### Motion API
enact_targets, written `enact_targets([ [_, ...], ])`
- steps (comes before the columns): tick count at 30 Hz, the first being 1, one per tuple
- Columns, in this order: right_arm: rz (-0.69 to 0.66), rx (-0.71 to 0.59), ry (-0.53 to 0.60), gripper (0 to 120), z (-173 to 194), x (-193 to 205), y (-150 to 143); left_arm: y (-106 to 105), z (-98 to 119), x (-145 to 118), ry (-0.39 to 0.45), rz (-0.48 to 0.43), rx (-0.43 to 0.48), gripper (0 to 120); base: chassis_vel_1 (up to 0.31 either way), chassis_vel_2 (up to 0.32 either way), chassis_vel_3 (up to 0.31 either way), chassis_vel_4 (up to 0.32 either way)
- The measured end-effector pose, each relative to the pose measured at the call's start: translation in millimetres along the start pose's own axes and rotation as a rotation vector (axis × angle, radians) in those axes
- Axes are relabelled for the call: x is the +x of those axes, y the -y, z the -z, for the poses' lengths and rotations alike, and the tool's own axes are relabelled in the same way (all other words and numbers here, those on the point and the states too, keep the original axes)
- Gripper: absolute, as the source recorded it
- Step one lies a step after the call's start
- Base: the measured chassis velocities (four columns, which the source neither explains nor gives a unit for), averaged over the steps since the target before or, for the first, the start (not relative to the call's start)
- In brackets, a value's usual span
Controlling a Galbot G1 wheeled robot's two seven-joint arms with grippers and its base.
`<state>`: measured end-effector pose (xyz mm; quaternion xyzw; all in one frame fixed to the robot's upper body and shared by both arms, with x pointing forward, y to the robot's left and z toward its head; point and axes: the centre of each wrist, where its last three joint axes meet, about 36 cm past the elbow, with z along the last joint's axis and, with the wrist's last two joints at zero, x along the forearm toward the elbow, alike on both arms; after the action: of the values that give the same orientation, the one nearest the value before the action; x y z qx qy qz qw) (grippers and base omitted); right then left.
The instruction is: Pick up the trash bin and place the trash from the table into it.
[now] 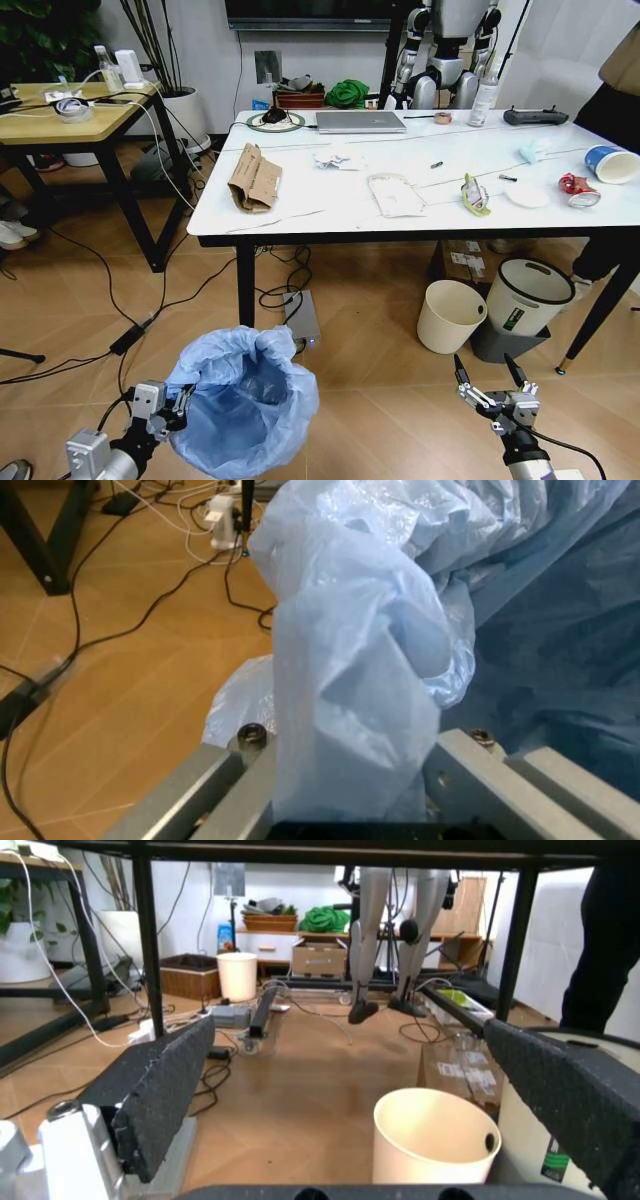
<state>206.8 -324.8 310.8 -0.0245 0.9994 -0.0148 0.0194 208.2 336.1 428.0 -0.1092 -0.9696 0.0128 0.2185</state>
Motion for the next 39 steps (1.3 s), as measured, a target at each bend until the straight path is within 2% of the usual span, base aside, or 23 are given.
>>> enact_targets([
  [11,-0.001,0.002,0.008,100,4,-2,2,5,0,2,0.001,-0.009,0.02,0,0.0,0.0,0.0,0.0],
  [16,0.001,0.003,0.012,100,6,-3,2,11,1,4,-0.011,-0.013,0.092,0,0.0,0.0,0.0,0.0],
  [19,0.003,0.002,0.009,100,6,-2,0,16,1,5,-0.037,0.0,0.184,0,0.0,0.0,0.0,0.0],
  [24,0.003,0.003,0.006,100,6,0,0,16,0,6,-0.055,0.017,0.222,0,0.0,0.0,0.0,0.0],
  [27,0.004,0.005,0.003,100,5,2,0,17,-11,6,-0.119,0.056,0.271,0,0.0,0.0,0.0,0.0],
  [31,0.007,0.005,0.001,100,5,2,-2,16,-18,6,-0.143,0.074,0.266,0,0.0,0.0,0.0,0.0],
  [39,0.011,0.003,-0.001,100,4,2,-6,19,-18,5,-0.145,0.068,0.25,0,0.0,0.0,0.0,0.0],
])
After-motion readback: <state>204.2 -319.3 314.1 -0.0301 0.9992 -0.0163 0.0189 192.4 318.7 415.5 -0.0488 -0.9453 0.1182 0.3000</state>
